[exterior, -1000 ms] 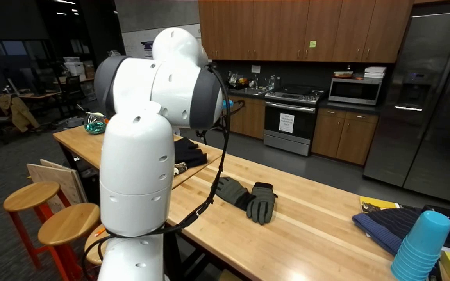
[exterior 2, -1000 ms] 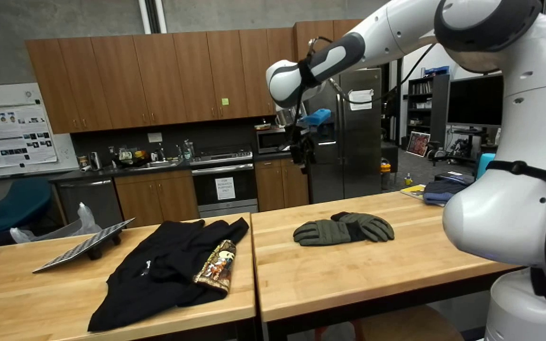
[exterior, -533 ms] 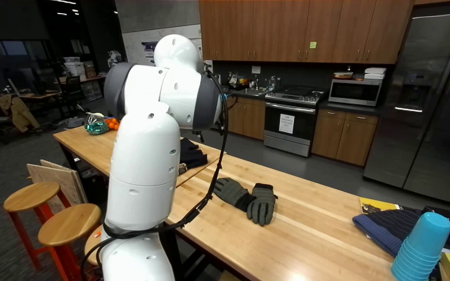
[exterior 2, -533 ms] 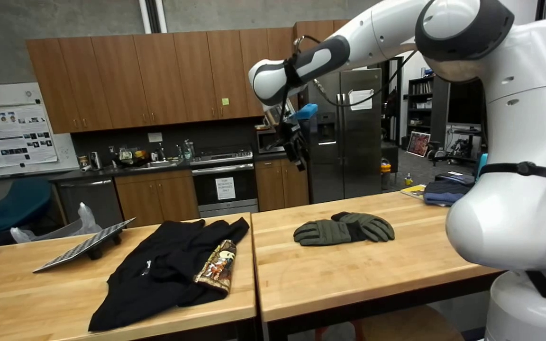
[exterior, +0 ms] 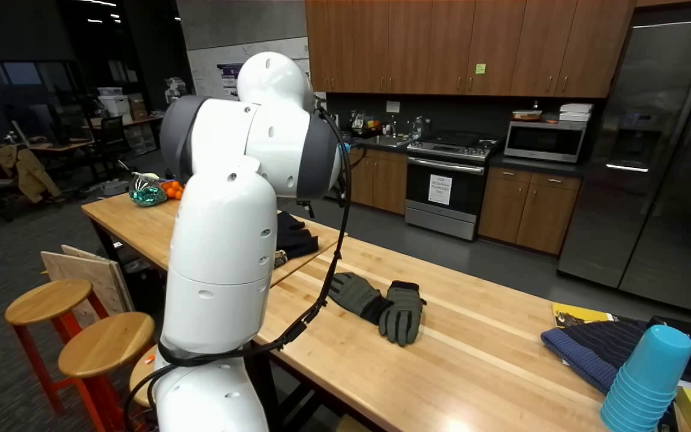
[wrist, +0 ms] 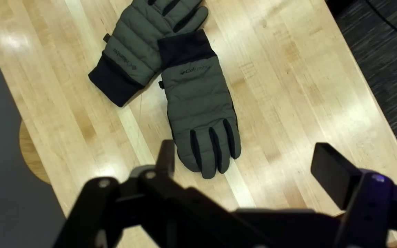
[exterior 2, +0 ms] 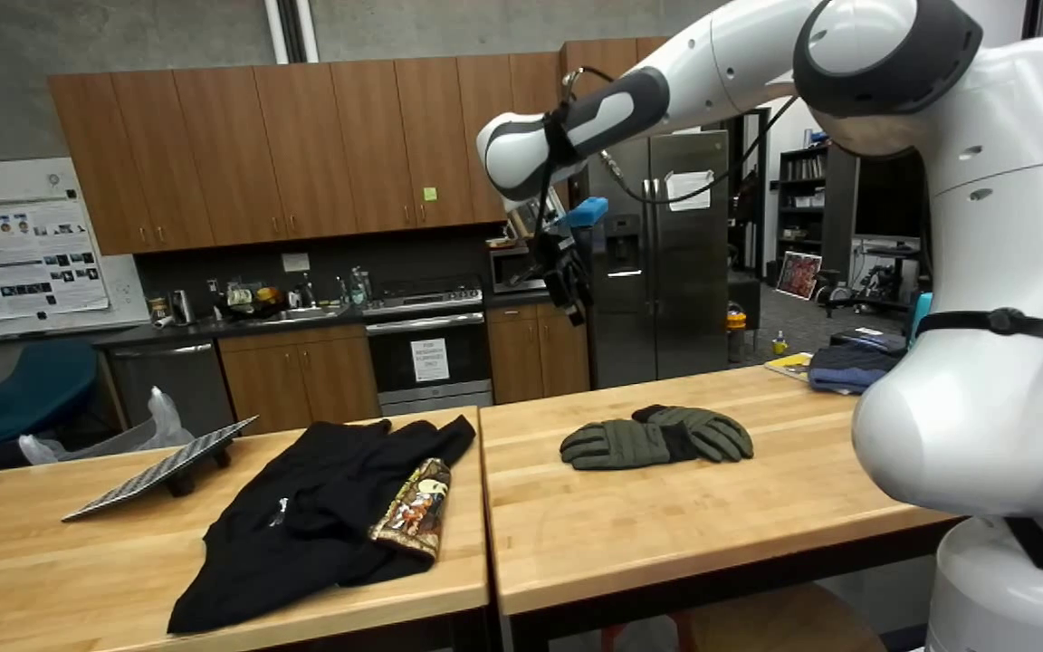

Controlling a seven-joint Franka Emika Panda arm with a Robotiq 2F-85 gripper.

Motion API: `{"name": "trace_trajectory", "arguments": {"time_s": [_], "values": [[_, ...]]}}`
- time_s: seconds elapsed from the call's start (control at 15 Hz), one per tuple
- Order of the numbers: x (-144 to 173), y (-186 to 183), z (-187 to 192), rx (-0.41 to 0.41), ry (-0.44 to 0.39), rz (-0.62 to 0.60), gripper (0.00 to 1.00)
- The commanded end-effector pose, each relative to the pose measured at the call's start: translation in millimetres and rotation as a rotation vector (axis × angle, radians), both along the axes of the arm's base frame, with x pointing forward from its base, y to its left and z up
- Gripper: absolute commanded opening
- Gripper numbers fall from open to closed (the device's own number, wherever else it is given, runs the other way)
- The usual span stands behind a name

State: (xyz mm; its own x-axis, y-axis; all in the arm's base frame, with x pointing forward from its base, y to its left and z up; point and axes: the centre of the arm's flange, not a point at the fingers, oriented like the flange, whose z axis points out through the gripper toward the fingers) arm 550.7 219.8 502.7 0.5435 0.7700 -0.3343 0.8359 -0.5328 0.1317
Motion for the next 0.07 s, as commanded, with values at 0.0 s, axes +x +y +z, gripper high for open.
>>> {"name": "trace_trajectory", "arguments": {"time_s": [0.0], "values": [[0.0,0.0,-0.1,0.0,0.0,0.0,1.0]]}}
